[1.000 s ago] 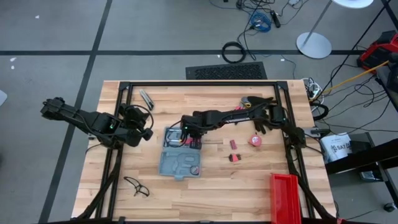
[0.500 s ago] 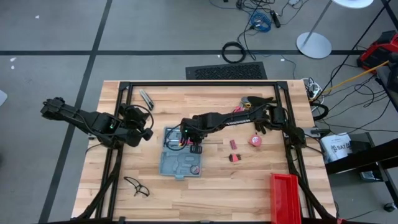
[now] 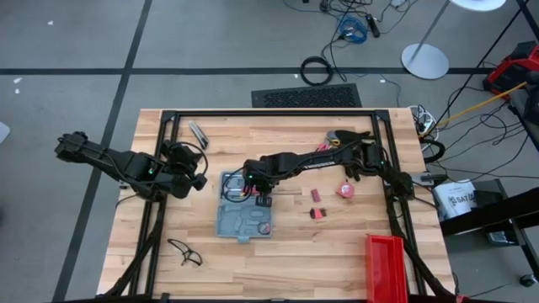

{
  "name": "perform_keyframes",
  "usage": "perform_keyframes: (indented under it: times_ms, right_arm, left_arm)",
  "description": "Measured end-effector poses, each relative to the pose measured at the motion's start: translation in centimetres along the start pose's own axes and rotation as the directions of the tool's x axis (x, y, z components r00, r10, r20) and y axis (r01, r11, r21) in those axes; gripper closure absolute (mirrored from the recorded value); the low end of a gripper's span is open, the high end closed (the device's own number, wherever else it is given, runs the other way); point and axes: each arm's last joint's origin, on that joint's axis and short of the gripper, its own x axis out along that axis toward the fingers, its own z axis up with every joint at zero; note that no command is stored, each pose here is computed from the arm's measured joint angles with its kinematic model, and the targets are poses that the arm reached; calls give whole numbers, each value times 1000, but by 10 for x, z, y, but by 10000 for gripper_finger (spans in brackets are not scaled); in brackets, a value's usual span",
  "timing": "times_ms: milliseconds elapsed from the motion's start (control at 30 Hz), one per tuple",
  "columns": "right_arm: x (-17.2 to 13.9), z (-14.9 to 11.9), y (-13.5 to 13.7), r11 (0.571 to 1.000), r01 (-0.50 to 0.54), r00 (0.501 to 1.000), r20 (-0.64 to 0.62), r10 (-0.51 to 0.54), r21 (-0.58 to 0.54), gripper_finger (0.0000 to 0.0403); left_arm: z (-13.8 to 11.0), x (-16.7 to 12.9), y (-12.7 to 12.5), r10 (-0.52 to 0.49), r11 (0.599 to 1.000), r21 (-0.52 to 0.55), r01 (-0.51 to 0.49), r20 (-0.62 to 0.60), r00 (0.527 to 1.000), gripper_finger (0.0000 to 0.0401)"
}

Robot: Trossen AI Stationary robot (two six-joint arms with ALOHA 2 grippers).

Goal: Prefit tool cases
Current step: Put the top pink terminal block into the gray prefit tool case

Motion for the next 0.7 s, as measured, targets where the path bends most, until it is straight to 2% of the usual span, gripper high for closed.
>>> perform_keyframes:
  times_ms: [233, 533, 700]
  right_arm:
    - [-7, 3, -1, 1000, 6, 999, 33, -5, -13, 403]
    - [9, 1, -7, 1000, 5, 1000, 8, -5, 13, 403]
    - [-5, 3, -7, 1000, 8, 1000, 20, -8, 17, 403]
  left_arm:
    - [0, 0, 0, 1, 1000, 2, -1, -1, 1000, 391]
    - [-1, 2, -4, 6, 1000, 15, -6, -12, 1000, 391]
    - [-1, 3, -5, 8, 1000, 21, -8, -17, 1000, 391]
